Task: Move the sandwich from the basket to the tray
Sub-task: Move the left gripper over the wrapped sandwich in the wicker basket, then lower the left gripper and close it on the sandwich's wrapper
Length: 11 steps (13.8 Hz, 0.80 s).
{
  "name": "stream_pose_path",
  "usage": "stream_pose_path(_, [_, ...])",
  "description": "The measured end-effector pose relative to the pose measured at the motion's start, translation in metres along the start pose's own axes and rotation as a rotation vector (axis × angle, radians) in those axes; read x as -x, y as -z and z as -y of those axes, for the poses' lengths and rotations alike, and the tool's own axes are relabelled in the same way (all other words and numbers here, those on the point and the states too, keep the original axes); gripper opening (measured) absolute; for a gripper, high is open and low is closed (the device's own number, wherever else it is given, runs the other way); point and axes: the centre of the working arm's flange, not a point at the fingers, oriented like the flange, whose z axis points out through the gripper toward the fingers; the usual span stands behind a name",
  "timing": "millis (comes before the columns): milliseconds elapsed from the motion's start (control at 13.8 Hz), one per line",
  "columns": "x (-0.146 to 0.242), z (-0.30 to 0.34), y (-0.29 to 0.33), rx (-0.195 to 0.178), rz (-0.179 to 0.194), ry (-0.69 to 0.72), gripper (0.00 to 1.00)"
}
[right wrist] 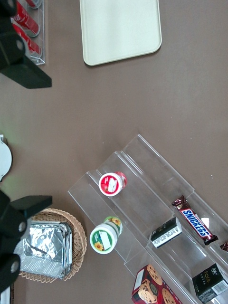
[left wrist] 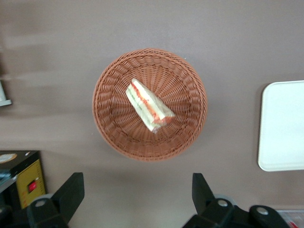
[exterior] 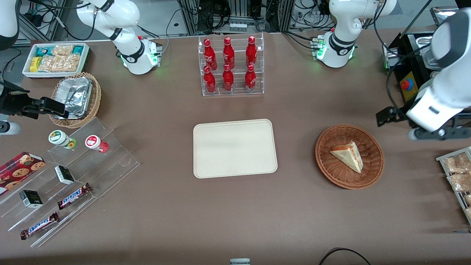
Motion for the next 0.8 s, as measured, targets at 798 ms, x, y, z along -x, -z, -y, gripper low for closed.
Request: stream_pose_path(798, [-0.011,-0.013,-0.167,0.040,-0.104,0.450,1.00])
